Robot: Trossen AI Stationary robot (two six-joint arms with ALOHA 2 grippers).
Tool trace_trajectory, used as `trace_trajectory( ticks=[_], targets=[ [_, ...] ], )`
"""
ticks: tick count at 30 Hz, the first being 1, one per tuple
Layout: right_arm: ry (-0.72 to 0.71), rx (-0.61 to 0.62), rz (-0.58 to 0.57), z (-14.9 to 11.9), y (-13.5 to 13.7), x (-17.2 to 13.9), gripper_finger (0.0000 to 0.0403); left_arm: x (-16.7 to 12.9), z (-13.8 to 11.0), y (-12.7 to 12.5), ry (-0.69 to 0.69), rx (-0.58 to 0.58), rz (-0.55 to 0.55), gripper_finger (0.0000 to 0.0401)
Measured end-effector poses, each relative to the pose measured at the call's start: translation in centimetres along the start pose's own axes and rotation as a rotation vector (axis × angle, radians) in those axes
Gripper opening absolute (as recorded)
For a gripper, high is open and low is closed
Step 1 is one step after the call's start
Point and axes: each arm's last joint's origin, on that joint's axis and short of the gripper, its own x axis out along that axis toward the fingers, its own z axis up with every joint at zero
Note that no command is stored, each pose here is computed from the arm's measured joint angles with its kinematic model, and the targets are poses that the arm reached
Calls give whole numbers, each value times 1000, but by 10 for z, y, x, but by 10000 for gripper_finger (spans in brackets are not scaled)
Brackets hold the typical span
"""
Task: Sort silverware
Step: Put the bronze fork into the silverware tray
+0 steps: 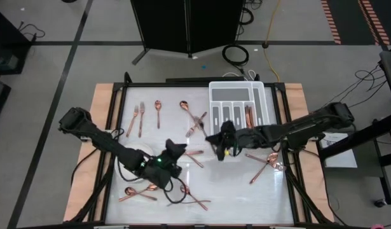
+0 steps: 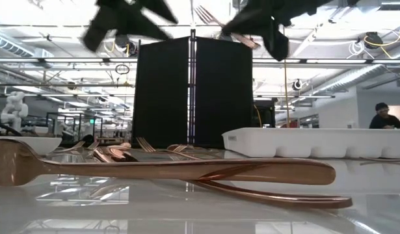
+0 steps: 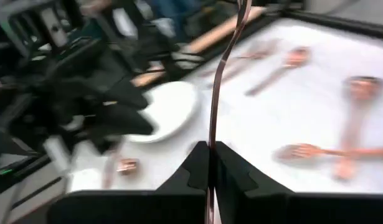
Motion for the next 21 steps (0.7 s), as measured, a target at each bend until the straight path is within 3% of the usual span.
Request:
trace_trajectory(
  ticks=[4, 9, 12, 17, 21],
  targets=[
    [31, 13, -106, 8, -17, -11, 0, -2, -33, 8, 13, -205, -188, 171],
    [14, 43, -163, 10, -42, -22, 0, -12, -73, 23, -104, -415, -211, 171],
    [-18, 93, -188, 4, -61, -28, 0, -23, -95, 33, -263, -571, -163, 171],
    [-96, 196, -140, -2, -80, -41, 0, -38, -115, 50, -705, -872, -82, 171],
    [-136, 218, -126, 1, -82, -50, 0, -39, -120, 49, -876, -885, -86, 171]
  ],
)
